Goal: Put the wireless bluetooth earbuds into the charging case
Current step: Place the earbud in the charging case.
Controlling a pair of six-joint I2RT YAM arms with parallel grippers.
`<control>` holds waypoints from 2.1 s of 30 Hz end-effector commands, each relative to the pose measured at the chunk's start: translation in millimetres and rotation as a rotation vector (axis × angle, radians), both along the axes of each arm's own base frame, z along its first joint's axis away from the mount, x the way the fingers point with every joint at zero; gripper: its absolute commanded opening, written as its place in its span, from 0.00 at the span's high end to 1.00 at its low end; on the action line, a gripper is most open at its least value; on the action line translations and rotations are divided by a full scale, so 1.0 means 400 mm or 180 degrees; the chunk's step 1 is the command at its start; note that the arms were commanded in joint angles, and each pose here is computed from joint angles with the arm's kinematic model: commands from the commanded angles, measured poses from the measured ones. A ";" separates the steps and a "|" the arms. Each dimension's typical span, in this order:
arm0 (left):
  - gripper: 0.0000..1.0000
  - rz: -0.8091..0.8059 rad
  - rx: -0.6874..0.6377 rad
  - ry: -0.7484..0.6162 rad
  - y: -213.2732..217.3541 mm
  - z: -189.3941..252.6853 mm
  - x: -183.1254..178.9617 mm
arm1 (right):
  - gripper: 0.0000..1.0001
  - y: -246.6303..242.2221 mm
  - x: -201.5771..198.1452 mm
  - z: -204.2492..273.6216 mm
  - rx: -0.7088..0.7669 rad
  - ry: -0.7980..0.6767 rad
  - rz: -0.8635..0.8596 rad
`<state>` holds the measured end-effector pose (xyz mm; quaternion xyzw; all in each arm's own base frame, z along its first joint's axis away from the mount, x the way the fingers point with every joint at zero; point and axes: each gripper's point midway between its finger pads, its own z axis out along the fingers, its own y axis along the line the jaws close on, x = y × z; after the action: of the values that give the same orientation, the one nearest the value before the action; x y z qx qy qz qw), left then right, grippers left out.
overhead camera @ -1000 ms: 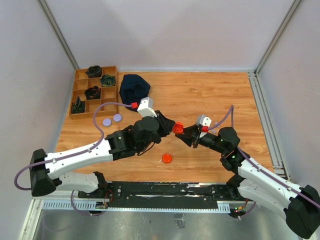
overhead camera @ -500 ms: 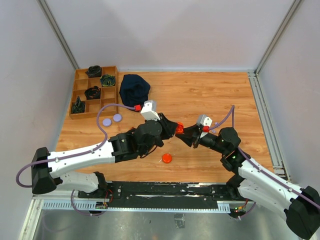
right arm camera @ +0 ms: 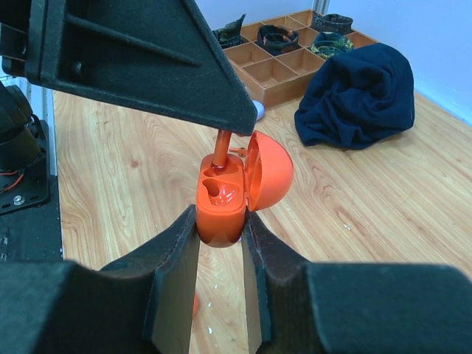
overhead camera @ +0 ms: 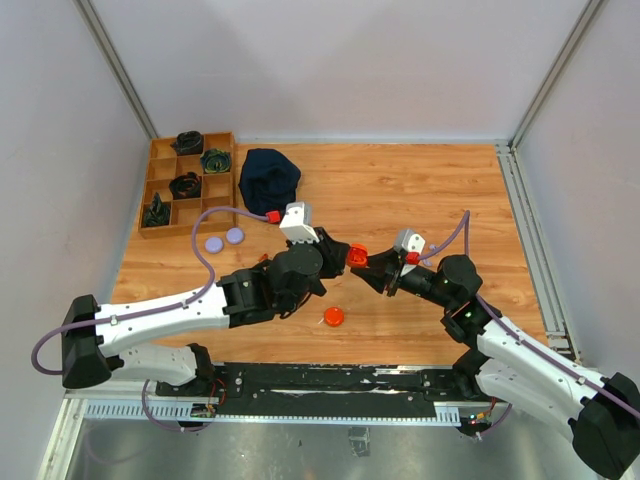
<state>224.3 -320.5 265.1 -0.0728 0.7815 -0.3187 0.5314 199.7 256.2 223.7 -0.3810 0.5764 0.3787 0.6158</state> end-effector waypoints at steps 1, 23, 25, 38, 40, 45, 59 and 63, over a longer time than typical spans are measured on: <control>0.82 0.0004 -0.0037 -0.0132 0.005 0.024 -0.008 | 0.90 -0.001 0.006 0.064 0.0165 -0.0174 -0.0035; 0.71 -0.0086 0.0027 -0.0099 -0.017 0.002 -0.032 | 0.90 -0.003 0.003 0.067 0.0170 -0.0177 -0.0034; 0.63 -0.0067 0.0024 -0.0102 -0.012 0.003 -0.031 | 0.90 -0.003 0.003 0.067 0.0171 -0.0178 -0.0033; 0.39 -0.0075 -0.0115 -0.0150 0.009 0.039 -0.039 | 0.90 -0.005 0.008 0.051 0.0124 -0.0142 -0.0068; 0.40 -0.0092 -0.0150 -0.0154 0.010 0.047 -0.041 | 0.90 -0.005 0.009 0.050 0.0122 -0.0140 -0.0071; 0.43 -0.0007 -0.0200 -0.0150 0.024 0.061 -0.036 | 0.90 -0.003 0.007 0.052 0.0132 -0.0141 -0.0054; 0.43 0.0118 -0.0031 0.0195 0.025 -0.010 -0.006 | 0.90 -0.004 0.001 0.057 0.0137 -0.0143 -0.0027; 0.44 0.0088 -0.0029 0.0239 0.022 -0.017 -0.011 | 0.90 -0.005 0.002 0.054 0.0129 -0.0138 -0.0035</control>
<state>217.1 -313.3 252.1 -0.0815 0.7988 -0.3106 0.5087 199.5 254.8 222.0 -0.3792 0.5812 0.3768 0.6136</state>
